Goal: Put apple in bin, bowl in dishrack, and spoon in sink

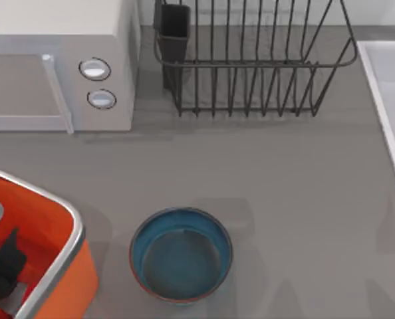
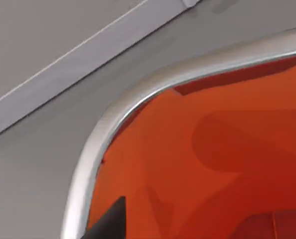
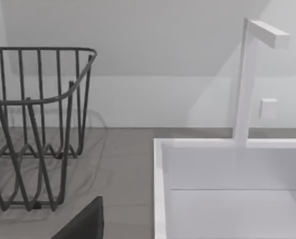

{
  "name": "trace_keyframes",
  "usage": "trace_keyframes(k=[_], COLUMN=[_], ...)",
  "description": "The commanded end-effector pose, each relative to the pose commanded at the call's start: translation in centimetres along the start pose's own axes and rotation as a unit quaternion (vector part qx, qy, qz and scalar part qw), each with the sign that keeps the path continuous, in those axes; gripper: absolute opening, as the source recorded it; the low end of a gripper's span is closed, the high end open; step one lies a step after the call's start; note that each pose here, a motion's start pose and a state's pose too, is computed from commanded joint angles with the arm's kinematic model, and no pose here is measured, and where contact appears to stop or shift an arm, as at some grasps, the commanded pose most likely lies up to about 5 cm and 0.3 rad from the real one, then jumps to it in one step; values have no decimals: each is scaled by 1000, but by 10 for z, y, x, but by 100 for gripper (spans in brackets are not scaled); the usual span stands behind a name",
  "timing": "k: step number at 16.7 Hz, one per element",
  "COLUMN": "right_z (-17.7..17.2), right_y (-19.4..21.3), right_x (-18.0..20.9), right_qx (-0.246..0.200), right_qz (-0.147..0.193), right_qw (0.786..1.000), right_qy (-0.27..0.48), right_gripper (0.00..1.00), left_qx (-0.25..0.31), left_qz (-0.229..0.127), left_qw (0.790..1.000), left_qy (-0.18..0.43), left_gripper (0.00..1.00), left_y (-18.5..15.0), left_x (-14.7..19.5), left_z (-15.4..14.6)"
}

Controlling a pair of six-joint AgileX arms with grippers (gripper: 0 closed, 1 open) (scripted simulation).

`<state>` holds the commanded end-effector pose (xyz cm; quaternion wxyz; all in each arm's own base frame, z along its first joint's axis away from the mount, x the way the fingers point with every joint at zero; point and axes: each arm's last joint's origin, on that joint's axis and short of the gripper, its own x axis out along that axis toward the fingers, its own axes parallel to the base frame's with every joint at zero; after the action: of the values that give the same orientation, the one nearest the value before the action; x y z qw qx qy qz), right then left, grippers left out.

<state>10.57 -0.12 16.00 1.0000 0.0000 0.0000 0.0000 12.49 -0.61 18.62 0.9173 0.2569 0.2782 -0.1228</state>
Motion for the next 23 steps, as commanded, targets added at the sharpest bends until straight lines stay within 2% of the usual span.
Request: trace_keyframes(k=[2, 4, 8, 10, 17, 20, 23], right_z=[0, 0, 0, 0, 2, 17, 44], right_y=[0, 0, 0, 0, 1, 7, 20], right_x=[0, 0, 0, 0, 0, 1, 7], right_qx=[0, 0, 0, 0, 3, 29, 69], right_qz=[0, 0, 0, 0, 3, 32, 75], right_qw=[1000, 1000, 1000, 1000, 1000, 998, 988], right_qy=[0, 0, 0, 0, 4, 40, 115], right_gripper=[100, 100, 100, 100, 100, 100, 100], left_qx=[-82, -153, -241, -256, -257, -257, -257], left_qz=[52, 88, 118, 123, 123, 123, 123], left_qw=[992, 973, 929, 918, 917, 917, 917], left_qy=[-76, -150, -255, -277, -278, -278, -278], left_gripper=[100, 100, 100, 100, 100, 100, 100], left_y=[-4, -8, -13, -14, -14, -14, -14], left_x=[-3, -4, -2, -1, -1, -1, -1], left_z=[-9, -17, -28, -30, -30, -30, -30])
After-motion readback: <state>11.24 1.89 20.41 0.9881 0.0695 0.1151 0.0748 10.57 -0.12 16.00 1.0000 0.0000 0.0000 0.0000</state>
